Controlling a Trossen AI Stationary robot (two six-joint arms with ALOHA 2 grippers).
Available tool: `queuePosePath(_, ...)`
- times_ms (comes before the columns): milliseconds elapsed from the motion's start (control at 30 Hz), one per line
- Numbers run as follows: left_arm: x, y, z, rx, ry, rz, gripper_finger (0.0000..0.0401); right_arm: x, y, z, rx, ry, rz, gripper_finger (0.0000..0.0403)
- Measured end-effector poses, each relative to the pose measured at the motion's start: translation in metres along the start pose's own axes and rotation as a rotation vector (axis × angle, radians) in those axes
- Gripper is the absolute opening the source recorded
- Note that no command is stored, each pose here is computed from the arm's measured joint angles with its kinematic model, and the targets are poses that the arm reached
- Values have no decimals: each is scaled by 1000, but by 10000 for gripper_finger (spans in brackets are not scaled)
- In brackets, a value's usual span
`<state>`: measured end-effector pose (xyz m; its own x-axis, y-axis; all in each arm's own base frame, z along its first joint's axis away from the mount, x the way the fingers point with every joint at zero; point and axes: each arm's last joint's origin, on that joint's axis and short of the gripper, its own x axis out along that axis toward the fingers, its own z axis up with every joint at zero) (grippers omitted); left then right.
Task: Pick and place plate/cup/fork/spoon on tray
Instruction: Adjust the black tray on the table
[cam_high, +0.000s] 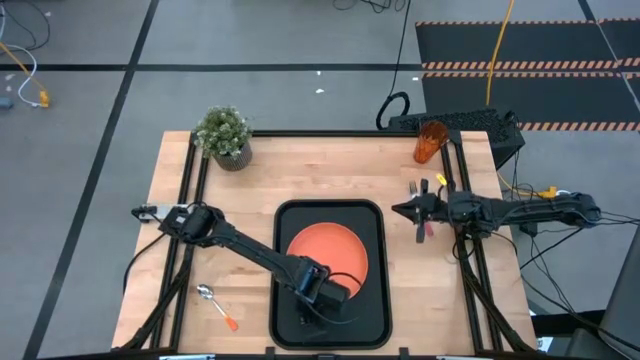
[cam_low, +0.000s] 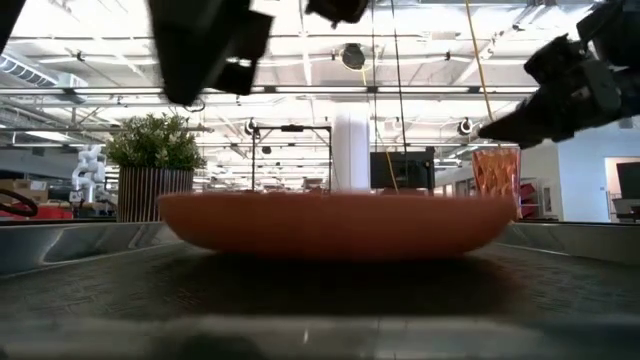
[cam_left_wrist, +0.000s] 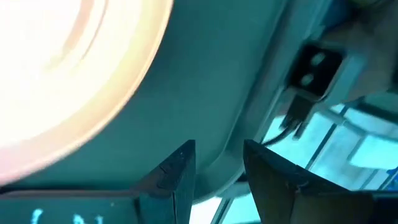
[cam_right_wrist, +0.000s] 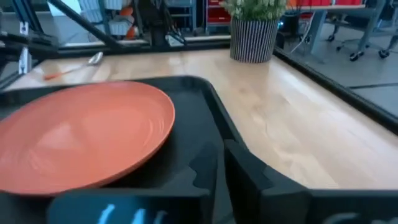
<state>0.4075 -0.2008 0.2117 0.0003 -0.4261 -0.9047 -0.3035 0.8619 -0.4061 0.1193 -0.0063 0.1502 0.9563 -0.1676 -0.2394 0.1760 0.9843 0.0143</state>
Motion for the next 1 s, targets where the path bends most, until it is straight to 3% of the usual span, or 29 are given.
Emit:
queuePosePath(367,-1,4,-2,26,34,23,136,28,0,37,-4,177,23,122)
queuePosePath(633,5,-8,-6,145,-59,53,136,64,5,57,-116,420,51,124)
queuePosePath(867,9,-13,-12,46,-121,116,136,90,1,57,-271,500,-7,120)
queuePosePath(1000,12,-19,-18,-17,-127,120,136,106,-9,57,-295,546,-35,126)
